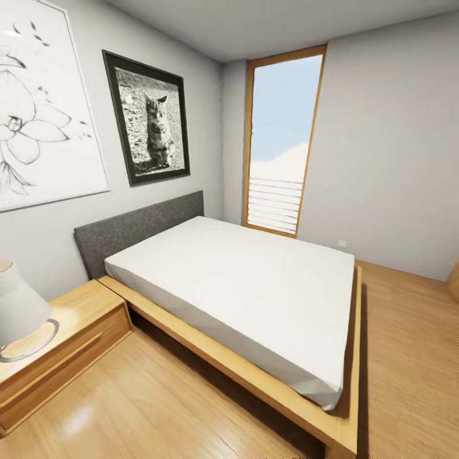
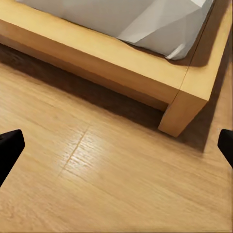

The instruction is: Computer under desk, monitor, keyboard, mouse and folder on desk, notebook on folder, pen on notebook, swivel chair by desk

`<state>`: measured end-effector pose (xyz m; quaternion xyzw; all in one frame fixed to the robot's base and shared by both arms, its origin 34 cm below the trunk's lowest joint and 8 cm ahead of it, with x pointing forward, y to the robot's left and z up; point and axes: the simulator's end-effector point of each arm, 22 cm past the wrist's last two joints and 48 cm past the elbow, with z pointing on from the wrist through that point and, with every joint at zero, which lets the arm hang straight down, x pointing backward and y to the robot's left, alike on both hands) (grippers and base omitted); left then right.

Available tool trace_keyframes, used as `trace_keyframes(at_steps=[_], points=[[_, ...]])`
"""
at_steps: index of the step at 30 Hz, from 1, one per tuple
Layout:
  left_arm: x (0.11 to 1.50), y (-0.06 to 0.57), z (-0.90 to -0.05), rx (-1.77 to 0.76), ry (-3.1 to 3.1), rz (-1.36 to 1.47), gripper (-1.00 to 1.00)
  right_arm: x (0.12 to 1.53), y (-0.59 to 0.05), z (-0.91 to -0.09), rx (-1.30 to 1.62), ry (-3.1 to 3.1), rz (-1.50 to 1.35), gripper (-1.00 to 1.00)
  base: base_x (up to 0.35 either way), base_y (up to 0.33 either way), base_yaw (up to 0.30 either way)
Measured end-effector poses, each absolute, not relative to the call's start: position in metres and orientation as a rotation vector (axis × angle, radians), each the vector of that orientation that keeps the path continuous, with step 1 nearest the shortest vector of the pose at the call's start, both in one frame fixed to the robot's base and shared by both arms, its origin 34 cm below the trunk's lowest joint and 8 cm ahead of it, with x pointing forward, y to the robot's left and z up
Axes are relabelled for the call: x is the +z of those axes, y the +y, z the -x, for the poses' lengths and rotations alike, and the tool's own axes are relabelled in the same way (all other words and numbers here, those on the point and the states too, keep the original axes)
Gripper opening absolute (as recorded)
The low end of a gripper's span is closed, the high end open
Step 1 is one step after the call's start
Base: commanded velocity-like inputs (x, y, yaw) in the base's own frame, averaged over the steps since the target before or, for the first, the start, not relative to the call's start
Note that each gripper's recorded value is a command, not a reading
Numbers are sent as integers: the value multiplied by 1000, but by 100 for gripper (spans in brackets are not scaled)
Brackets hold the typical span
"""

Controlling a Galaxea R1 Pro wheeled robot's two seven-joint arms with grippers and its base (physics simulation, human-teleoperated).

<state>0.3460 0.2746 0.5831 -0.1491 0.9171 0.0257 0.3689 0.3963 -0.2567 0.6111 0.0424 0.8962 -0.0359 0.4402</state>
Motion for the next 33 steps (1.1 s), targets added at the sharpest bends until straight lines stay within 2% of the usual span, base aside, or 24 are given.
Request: trace_keyframes(at_steps=[12,33], points=[[582,274,-344,67,2361,383,100,610,-257,-394,-91,2232,-109,100,270,0,-238],[577,275,-336,72,2384,384,100,604,-257,-388,-92,2255,-108,100,15,0,-199]])
